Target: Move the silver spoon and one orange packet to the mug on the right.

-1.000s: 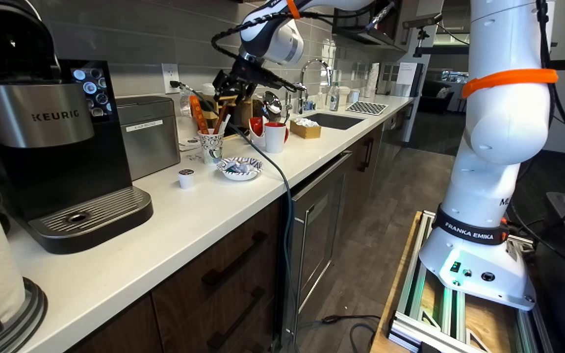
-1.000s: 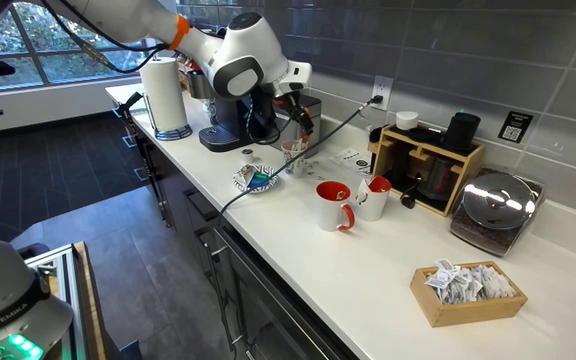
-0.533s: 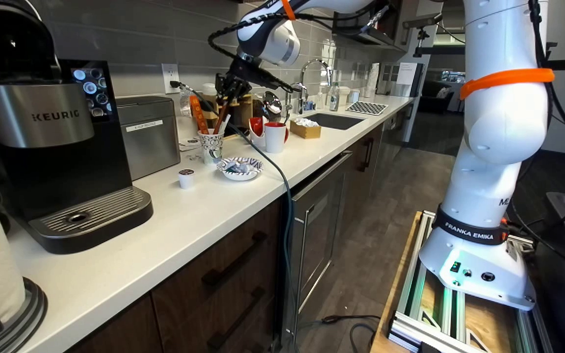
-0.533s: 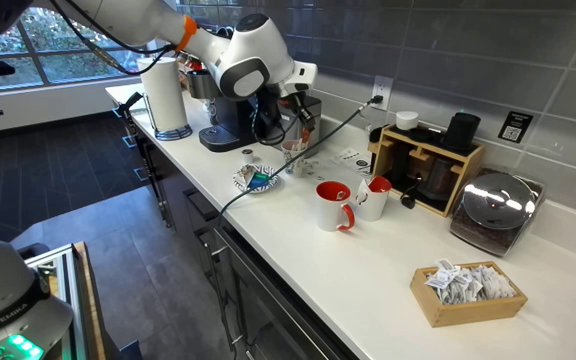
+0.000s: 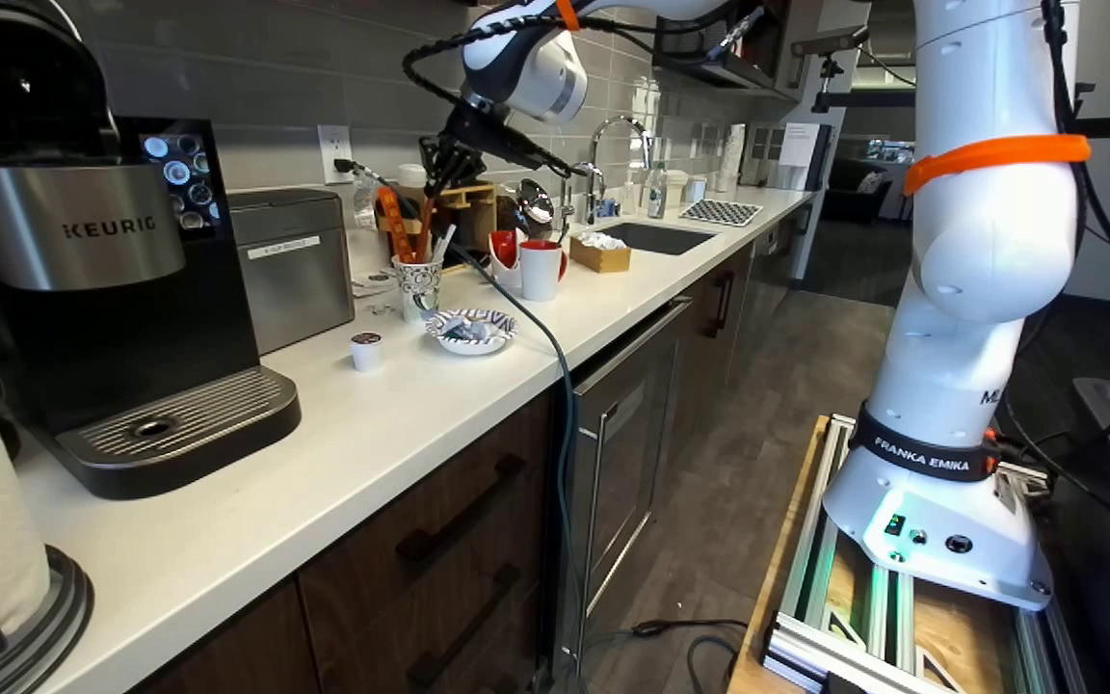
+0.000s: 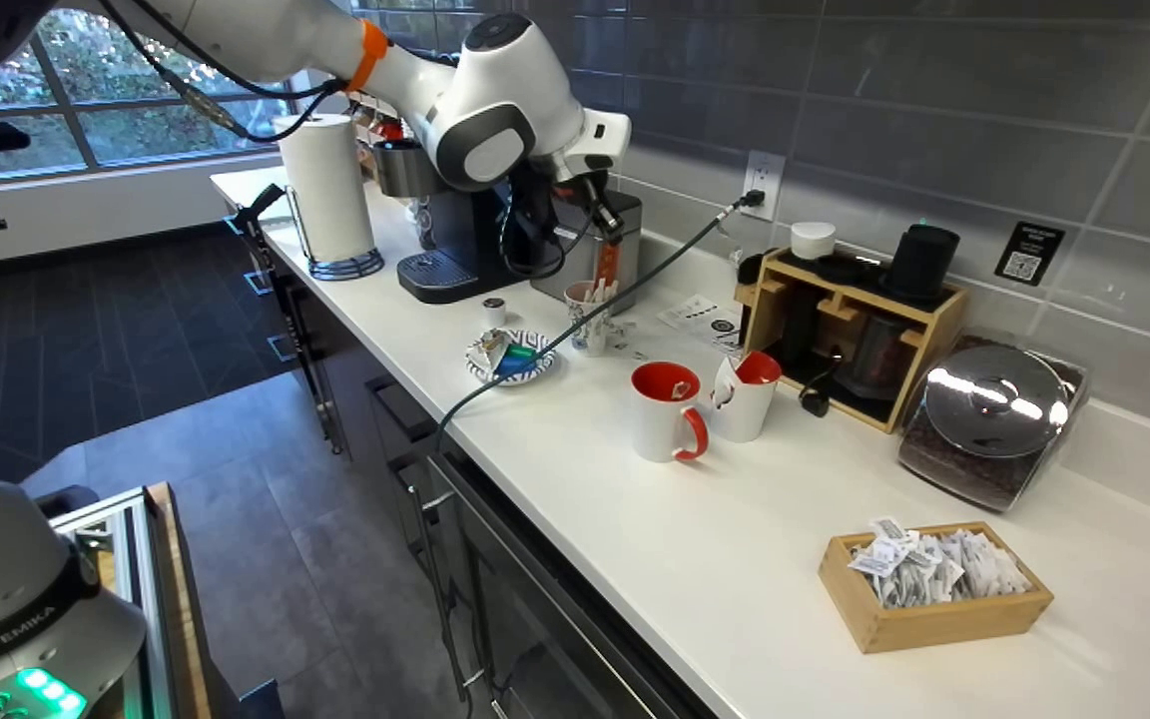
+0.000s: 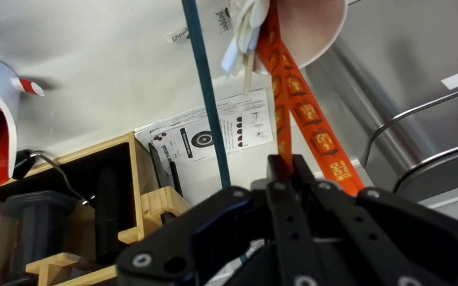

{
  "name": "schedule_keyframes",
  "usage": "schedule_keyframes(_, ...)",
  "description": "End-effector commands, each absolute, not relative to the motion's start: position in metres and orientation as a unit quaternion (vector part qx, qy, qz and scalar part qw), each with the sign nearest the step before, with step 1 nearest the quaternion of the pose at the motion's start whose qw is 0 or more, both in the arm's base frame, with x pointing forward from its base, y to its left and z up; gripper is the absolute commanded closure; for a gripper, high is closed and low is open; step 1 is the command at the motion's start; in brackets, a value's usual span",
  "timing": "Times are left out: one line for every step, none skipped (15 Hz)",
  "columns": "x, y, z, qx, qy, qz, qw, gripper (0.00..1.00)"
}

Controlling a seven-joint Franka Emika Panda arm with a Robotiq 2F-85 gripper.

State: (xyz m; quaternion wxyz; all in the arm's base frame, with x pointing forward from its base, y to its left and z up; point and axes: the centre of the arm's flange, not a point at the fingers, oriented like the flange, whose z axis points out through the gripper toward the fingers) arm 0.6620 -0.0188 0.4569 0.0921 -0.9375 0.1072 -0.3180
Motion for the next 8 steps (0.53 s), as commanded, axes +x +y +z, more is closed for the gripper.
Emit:
schedule_keyframes(0.645, -0.014, 0.487, -0.93, 0.114, -0.335, 0.097, 0.98)
schedule_keyframes(0.641, -0.013, 0.497, -0.93, 0.112, -0.337, 0.093, 0.98)
schedule_keyframes(0.636, -0.013, 0.509, -0.931, 0.108, -0.337, 0.084, 0.98)
schedule_keyframes(0.63, -0.013, 0.519, -0.931, 0.103, -0.341, 0.081, 0.98)
schedule_keyframes(0.623, -0.015, 0.532, -0.932, 0.097, -0.341, 0.074, 0.98)
schedule_keyframes(0.615, -0.018, 0.544, -0.933, 0.093, -0.342, 0.066, 0.98)
schedule_keyframes(0.608, -0.024, 0.558, -0.934, 0.087, -0.34, 0.063, 0.98)
schedule_keyframes(0.602, -0.031, 0.569, -0.934, 0.088, -0.34, 0.06, 0.98)
